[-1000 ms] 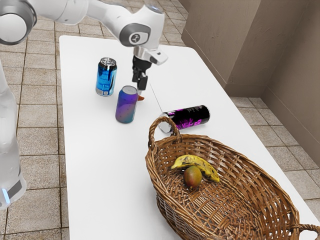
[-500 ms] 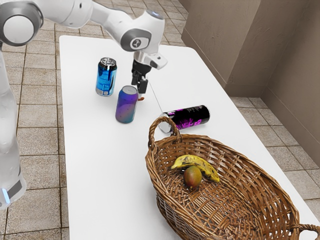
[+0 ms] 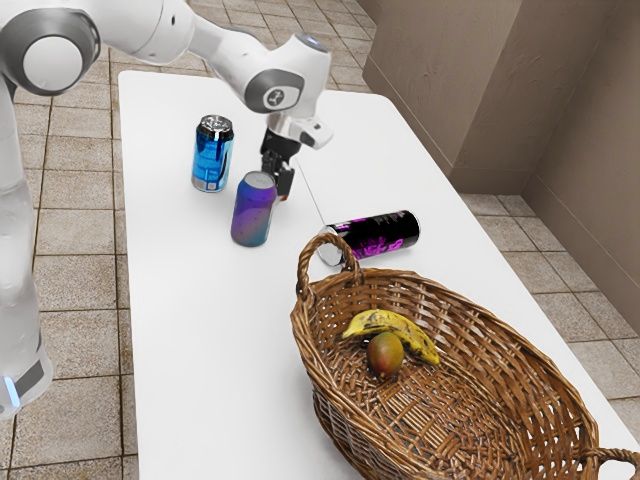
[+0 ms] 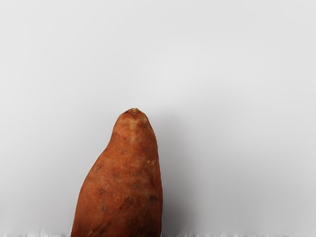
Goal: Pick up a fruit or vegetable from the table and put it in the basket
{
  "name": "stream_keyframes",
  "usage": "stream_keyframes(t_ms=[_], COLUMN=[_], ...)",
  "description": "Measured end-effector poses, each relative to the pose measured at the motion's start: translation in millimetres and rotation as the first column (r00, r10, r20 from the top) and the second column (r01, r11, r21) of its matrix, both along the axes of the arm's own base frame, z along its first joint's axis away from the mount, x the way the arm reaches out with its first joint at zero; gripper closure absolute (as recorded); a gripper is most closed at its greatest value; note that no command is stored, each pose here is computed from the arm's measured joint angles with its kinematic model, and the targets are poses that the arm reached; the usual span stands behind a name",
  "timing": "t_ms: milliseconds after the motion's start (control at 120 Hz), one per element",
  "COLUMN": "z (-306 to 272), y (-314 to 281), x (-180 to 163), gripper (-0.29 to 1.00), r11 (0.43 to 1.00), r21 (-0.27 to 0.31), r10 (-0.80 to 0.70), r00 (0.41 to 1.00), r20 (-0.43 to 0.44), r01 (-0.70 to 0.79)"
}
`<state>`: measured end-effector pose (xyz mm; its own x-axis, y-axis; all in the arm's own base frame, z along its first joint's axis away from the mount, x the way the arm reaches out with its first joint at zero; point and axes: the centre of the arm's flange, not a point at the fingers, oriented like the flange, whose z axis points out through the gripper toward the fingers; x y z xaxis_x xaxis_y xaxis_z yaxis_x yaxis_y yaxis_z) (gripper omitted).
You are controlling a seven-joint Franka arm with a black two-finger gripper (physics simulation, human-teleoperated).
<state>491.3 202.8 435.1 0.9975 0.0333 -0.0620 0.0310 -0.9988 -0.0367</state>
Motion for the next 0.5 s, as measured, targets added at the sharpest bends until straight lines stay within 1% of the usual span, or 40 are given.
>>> stream_keyframes(t_ms=[192, 500], z=[-8.3, -23.0], y=[8.5, 7.2], x=[-4.9, -2.8], gripper=[0.00, 0.00], r11=[1.000, 1.000], r21=[-0.004, -0.005], r10=[0.020, 0.020], r00=[1.000, 0.999], r20=[-0.016, -0.039], r01=[-0.020, -0.020])
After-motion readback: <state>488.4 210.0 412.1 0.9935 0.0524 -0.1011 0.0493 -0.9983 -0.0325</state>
